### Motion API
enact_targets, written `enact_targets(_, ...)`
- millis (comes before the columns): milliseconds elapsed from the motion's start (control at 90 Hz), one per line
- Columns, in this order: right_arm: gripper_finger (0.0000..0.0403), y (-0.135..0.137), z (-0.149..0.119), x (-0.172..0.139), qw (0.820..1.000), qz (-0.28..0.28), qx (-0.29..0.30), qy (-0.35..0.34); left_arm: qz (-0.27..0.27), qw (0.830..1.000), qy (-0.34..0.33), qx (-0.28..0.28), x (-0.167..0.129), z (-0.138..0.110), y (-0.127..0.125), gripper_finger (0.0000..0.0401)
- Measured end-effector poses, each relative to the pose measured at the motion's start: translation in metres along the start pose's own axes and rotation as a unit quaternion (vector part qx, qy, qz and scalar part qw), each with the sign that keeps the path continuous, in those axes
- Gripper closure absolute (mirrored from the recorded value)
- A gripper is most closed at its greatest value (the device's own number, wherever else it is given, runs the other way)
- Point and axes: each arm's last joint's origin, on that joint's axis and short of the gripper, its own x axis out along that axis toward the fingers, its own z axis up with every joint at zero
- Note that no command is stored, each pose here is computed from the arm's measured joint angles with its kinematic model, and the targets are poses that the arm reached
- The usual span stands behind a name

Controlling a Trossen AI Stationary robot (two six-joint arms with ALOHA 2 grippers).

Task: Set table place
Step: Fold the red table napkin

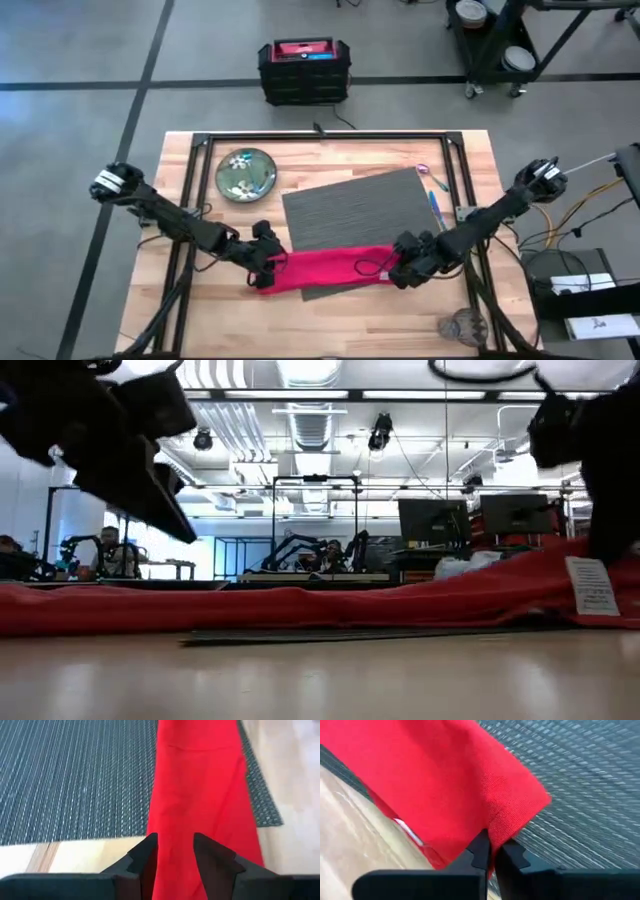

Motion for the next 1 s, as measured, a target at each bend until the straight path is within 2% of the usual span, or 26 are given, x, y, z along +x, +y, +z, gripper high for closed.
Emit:
enact_targets(89, 0.0402, -0.003, 0.004, -0.017, 1.0, 0.005, -0.003, -0.002, -0.015, 1.0, 0.002, -0.001, -0.001, 0.004, -0.002, 0.0288)
enact_targets(233, 0.0402, 0.007, 0.016, -0.037, 0.996, 0.077, -0.01, -0.052, -0.022, 1.0, -0.002, -0.007, 0.0, 0.002, -0.004, 0.0288)
enact_targets(389, 0.0402, 0.027, 0.036, -0.035, 0.98, 0.156, -0.03, -0.121, -0.014, 1.0, 0.016, -0.019, 0.01, -0.01, -0.003, 0.0288)
enact_targets(522, 0.0403, 0.044, 0.057, -0.02, 0.964, 0.197, -0.046, -0.174, -0.003, 0.999, 0.037, -0.022, 0.019, -0.019, -0.003, 0.0288)
enact_targets(611, 0.0403, 0.052, 0.07, -0.01, 0.957, 0.21, -0.06, -0.19, 0.003, 0.999, 0.047, -0.019, 0.026, -0.023, -0.004, 0.0288)
enact_targets(800, 0.0403, 0.073, 0.091, 0.002, 0.955, 0.216, -0.083, -0.186, 0.018, 0.997, 0.073, -0.01, 0.038, -0.033, -0.003, 0.0288)
enact_targets(1000, 0.0403, 0.102, 0.113, 0.009, 0.95, 0.217, -0.104, -0.198, 0.018, 0.997, 0.075, -0.009, 0.039, -0.034, -0.004, 0.0288)
